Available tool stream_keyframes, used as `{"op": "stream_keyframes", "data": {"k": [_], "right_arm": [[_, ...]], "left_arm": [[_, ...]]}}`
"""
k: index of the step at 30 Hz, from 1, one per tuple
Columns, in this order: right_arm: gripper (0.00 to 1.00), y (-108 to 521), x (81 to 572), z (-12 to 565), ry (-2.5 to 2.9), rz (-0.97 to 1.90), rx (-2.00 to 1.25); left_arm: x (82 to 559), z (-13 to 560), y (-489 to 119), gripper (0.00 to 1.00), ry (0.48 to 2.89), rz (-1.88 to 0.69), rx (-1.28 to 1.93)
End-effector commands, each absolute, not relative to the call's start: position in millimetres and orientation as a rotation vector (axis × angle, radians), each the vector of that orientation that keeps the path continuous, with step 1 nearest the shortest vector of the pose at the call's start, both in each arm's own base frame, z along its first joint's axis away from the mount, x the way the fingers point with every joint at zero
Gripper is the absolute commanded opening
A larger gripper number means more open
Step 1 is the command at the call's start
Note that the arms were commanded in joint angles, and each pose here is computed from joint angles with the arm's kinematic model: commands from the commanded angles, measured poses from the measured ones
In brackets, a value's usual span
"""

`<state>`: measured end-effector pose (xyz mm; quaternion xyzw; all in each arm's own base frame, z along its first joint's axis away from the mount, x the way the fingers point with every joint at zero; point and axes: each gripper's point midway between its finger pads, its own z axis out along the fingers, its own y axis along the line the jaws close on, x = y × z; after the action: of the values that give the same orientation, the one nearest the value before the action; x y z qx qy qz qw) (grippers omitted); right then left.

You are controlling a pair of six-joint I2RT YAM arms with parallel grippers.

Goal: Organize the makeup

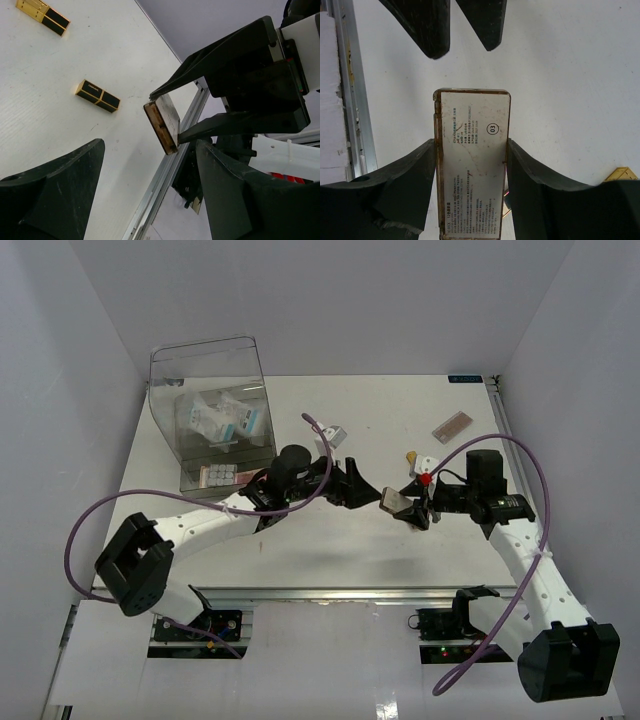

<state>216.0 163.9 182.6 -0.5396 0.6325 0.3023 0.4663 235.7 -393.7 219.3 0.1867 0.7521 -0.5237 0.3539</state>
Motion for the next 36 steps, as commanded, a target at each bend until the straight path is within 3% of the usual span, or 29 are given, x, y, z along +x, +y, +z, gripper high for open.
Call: {"op": "stream_keyframes", "data": {"k": [1, 16, 24, 26, 30, 31, 32, 36], "right_arm": [[0.16, 167.0, 216.9, 188.4, 1.493, 0.698, -1.348], [0.17, 169.7, 223.0, 184.3, 1.486, 0.597, -1.345], [0.24, 166.9, 233.7, 179.3, 1.518, 0.525, -1.324], [0.29, 164.6, 236.6, 177.7, 1.532, 0.504, -1.315], [0.59, 162.9, 238.2, 178.4, 1.534, 0.487, -1.302], [0.69, 162.6, 238.3, 178.8, 1.532, 0.483, -1.299], [0.91, 162.3, 237.9, 179.6, 1.527, 0.478, -1.297], [0.9, 161.3, 237.5, 184.3, 1.515, 0.464, -1.287]], "left_arm": [[239.5, 228.5, -410.8, 0.78, 1.922, -1.339, 0.495], [232.5, 207.2, -437.1, 0.53, 2.021, -1.361, 0.54], [219.2, 206.1, -443.0, 0.07, 2.054, -1.433, 0.585], [217.5, 205.4, -440.2, 0.01, 2.062, -1.428, 0.584], [215.3, 209.3, -430.5, 0.0, 2.063, -1.398, 0.569], [215.8, 211.0, -427.6, 0.0, 2.061, -1.386, 0.56], [217.3, 207.5, -422.9, 0.0, 2.07, -1.356, 0.543], [222.1, 209.2, -397.6, 0.0, 2.066, -1.237, 0.487]]}}
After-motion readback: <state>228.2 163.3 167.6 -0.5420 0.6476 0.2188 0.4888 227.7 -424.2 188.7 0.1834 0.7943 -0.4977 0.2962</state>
